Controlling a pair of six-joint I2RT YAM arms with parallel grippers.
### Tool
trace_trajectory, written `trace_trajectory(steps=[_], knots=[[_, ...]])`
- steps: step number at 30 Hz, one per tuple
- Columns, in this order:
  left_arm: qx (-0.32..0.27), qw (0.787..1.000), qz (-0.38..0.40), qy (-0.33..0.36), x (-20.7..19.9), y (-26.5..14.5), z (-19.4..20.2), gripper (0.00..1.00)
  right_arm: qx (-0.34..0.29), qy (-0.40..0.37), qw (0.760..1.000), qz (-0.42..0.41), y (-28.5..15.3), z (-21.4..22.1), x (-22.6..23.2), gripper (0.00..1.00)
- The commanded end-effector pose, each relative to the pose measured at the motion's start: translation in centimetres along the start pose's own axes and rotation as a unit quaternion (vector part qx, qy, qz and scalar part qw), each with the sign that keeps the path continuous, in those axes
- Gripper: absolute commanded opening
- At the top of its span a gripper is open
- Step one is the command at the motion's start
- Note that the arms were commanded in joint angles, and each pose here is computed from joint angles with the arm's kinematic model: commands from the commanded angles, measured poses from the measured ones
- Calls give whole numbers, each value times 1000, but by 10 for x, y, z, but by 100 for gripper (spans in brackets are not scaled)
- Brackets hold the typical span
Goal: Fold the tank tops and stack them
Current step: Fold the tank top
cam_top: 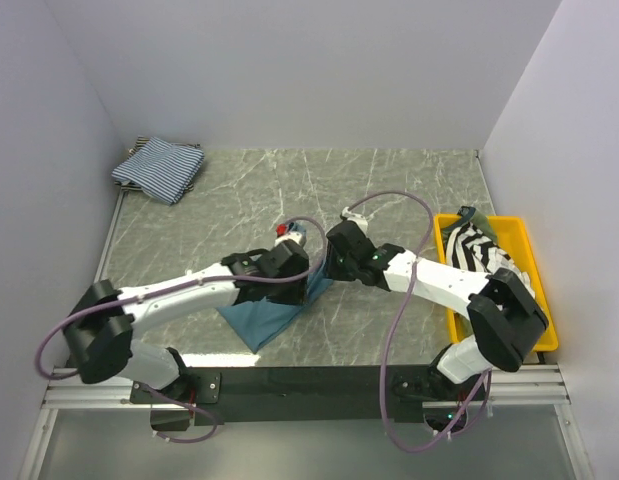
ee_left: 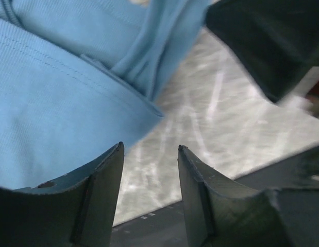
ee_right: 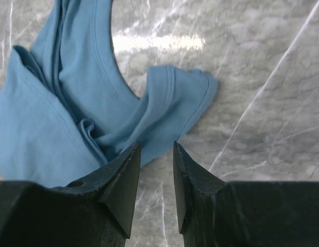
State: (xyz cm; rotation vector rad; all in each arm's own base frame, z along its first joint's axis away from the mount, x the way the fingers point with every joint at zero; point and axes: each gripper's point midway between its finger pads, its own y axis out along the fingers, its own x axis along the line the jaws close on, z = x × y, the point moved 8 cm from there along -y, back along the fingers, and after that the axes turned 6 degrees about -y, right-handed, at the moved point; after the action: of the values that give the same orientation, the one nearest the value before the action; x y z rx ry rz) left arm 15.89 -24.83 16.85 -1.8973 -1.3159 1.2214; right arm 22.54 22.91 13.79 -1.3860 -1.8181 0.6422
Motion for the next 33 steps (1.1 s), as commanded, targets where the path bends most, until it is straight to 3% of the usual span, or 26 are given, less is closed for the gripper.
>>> trace_trajectory(steps=[1,14,23,25,29,33], knots=[[-32,997,-54,54,-3,7,-6,53,-30,40,998,-35,-10,-9,3,39],[-33,988,-90,121,-18,36,3,55,-44,108,990,-76,-19,6,-16,39],[-40,983,-130,125,-10,49,5,49,-42,121,986,-106,-19,11,-12,39],[-37,982,-134,126,-9,52,6,43,-35,125,985,-113,-18,14,-12,39],[-46,982,-142,119,-7,52,6,19,-30,128,981,-143,-14,16,-3,34],[-69,980,-154,103,-5,44,0,9,-21,119,980,-161,-7,20,9,29]])
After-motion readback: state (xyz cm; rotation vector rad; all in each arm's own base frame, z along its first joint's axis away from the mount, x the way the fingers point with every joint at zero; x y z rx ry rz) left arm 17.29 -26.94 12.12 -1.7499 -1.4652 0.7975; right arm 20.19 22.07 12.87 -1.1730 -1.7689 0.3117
